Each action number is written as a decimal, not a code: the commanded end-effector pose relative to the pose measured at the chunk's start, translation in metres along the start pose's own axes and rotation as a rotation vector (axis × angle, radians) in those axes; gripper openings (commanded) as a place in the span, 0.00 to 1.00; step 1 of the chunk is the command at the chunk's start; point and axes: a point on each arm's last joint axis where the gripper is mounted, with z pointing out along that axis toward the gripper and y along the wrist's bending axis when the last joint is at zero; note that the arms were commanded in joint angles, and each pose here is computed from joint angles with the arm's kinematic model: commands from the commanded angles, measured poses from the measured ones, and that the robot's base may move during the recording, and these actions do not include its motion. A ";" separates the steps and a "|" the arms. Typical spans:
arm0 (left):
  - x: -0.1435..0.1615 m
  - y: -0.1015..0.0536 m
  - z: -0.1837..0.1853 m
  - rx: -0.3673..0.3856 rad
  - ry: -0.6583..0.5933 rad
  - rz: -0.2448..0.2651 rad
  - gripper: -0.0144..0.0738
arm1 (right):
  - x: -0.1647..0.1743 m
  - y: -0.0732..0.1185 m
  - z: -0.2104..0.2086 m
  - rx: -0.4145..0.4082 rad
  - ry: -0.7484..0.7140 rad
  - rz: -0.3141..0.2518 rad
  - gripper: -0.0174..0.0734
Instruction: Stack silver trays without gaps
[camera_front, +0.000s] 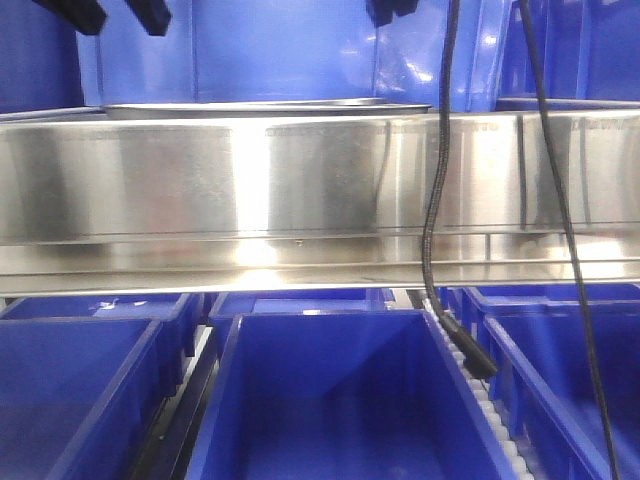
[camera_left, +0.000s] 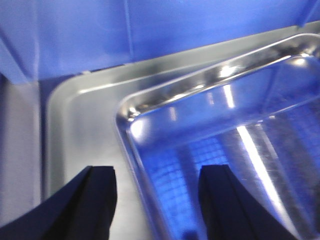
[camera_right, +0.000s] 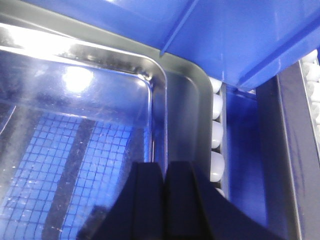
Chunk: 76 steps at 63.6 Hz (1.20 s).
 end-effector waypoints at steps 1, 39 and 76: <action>-0.007 -0.001 -0.011 0.032 -0.055 -0.043 0.28 | -0.004 -0.004 -0.007 0.001 -0.038 -0.008 0.11; -0.024 0.005 -0.082 0.080 -0.303 -0.064 0.17 | -0.005 -0.007 -0.007 0.044 -0.045 -0.057 0.10; 0.041 -0.010 -0.172 0.254 -0.768 0.150 0.17 | -0.015 0.000 -0.008 -0.031 -0.160 -0.061 0.10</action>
